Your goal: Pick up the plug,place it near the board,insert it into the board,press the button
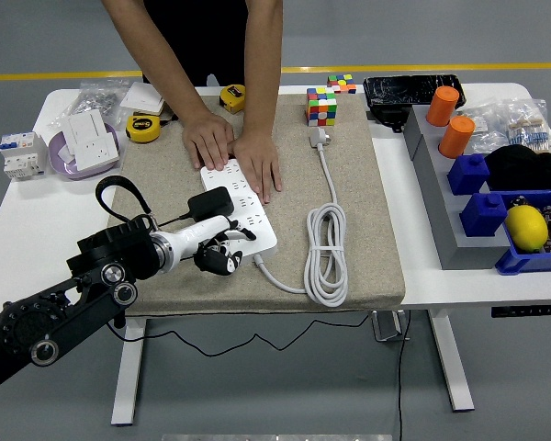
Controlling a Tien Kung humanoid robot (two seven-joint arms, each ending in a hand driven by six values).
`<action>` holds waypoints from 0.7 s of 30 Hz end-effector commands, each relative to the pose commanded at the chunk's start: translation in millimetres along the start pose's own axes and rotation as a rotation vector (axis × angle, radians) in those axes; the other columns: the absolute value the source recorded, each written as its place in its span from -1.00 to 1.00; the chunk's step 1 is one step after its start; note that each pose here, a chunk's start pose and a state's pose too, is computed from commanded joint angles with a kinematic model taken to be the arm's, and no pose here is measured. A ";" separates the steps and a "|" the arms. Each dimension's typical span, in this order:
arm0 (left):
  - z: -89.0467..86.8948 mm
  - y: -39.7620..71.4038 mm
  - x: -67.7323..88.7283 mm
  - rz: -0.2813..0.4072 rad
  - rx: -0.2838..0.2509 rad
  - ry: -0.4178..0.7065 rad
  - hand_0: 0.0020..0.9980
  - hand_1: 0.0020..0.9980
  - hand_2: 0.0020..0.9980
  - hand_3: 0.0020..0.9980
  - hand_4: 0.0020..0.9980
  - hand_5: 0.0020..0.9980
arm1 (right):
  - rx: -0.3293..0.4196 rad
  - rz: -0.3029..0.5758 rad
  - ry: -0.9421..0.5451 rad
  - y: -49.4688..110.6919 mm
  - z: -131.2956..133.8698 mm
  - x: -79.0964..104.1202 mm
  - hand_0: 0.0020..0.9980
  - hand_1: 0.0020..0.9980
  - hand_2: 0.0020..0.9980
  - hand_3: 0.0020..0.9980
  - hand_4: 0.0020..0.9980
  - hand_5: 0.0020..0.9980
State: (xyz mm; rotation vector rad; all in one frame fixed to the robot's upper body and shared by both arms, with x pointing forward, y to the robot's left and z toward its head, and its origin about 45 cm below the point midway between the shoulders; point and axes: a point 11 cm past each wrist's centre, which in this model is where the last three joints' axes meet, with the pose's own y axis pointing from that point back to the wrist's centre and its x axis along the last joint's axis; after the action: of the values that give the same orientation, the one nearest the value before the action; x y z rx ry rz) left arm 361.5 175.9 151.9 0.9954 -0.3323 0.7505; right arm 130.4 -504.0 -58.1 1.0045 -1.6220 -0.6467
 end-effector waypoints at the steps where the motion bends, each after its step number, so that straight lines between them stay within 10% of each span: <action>1: -0.3 -0.2 0.2 0.001 0.002 -0.002 -0.77 -0.98 -0.68 0.68 -0.25 -1.00 | 0.000 0.000 0.000 0.0 0.0 0.1 1.00 0.68 0.47 0.49 1.00 0.73; 15: -0.5 1.7 4.1 0.031 0.002 -0.023 -0.77 -0.98 -0.68 0.66 -0.26 -1.00 | -0.005 0.001 0.002 0.1 2.5 0.2 1.00 0.68 0.47 0.49 1.00 0.73; 21: 25.3 21.6 28.7 0.131 -0.126 -0.020 -0.77 -0.98 -0.68 0.64 -0.27 -1.00 | -0.010 -0.001 0.002 0.2 5.0 -1.2 1.00 0.68 0.47 0.49 1.00 0.73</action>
State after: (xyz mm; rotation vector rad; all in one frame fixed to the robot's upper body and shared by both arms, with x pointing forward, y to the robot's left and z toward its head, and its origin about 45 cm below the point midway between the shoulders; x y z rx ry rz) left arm 368.6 173.3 195.1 0.8686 -0.4599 0.8284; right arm 125.7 -503.3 -59.9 0.9990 -1.6154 -0.6537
